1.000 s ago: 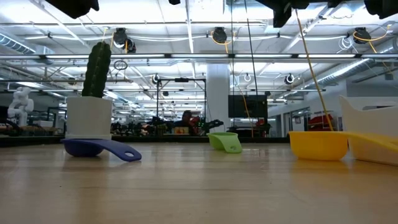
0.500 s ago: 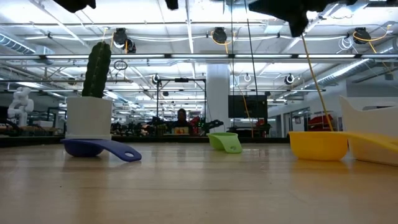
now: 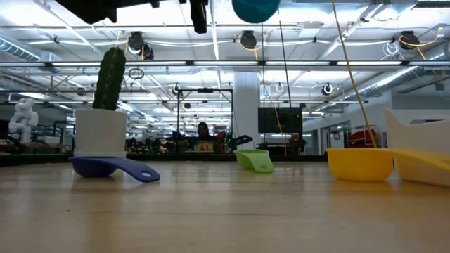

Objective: Nest measuring cups in basket
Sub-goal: Stack the light blue measuring cup on top of the red measuring cup into the white bin

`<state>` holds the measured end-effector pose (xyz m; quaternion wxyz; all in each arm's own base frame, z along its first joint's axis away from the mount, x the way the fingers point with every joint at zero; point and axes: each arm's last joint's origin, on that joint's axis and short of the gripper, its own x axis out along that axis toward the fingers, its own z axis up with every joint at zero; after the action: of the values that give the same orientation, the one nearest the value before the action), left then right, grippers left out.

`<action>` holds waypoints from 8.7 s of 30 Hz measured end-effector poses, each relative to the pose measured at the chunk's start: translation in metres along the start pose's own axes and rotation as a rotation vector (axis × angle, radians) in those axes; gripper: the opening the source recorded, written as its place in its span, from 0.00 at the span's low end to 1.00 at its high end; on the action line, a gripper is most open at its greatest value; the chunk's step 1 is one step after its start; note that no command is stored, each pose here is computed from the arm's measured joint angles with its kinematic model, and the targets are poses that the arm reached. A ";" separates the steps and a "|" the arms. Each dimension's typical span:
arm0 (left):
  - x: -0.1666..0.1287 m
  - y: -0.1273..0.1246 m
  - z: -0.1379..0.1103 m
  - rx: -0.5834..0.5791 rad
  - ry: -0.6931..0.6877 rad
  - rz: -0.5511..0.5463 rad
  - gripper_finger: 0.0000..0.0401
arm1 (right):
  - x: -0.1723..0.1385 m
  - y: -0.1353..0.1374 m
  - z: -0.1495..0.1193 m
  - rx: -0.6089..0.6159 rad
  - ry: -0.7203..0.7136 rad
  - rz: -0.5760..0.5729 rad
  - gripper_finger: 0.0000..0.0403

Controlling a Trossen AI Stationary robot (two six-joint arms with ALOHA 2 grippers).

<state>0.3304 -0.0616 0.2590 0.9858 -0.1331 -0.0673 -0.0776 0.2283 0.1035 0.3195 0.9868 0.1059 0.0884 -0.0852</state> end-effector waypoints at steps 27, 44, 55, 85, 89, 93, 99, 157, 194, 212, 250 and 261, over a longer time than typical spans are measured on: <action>0.066 -0.016 -0.025 0.021 0.061 -0.108 0.02 | 0.000 -0.004 0.016 0.053 0.101 0.217 0.08; 0.053 -0.024 -0.006 0.008 0.179 -0.087 0.53 | -0.025 0.004 0.001 0.286 0.325 0.257 0.00; 0.045 -0.047 -0.003 -0.013 0.224 -0.083 0.51 | -0.062 0.030 -0.011 0.488 0.424 0.312 0.00; 0.008 -0.153 -0.023 -0.059 0.178 -0.016 0.41 | -0.107 0.032 -0.100 0.705 0.294 0.282 0.00; 0.002 -0.164 -0.024 -0.058 0.174 -0.002 0.41 | -0.113 0.019 -0.103 0.730 0.257 0.281 0.00; -0.003 -0.172 -0.026 -0.057 0.168 0.013 0.41 | -0.117 0.008 -0.111 0.760 0.259 0.280 0.00; -0.006 -0.176 -0.025 -0.064 0.152 0.024 0.41 | -0.118 -0.008 -0.128 0.794 0.256 0.250 0.00; 0.019 -0.134 -0.012 -0.007 0.097 0.020 0.41 | -0.120 -0.040 -0.159 0.927 0.214 0.345 0.19; 0.017 -0.122 -0.022 -0.014 0.141 0.279 0.41 | -0.132 -0.031 -0.062 0.298 0.840 0.189 0.19; 0.022 -0.077 -0.037 0.179 0.407 0.336 0.41 | -0.117 -0.033 -0.060 0.163 0.796 0.202 0.19; 0.058 -0.092 0.050 -0.526 0.044 0.350 0.41 | -0.132 -0.044 -0.024 0.968 1.000 0.396 0.46; 0.068 -0.067 0.075 -0.539 0.000 0.421 0.41 | -0.077 -0.049 -0.039 0.795 1.129 0.355 0.45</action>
<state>0.3767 -0.1143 0.3575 0.9096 -0.3996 -0.0152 0.1128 0.1385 0.0764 0.2876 0.6760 0.4985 0.5295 0.1190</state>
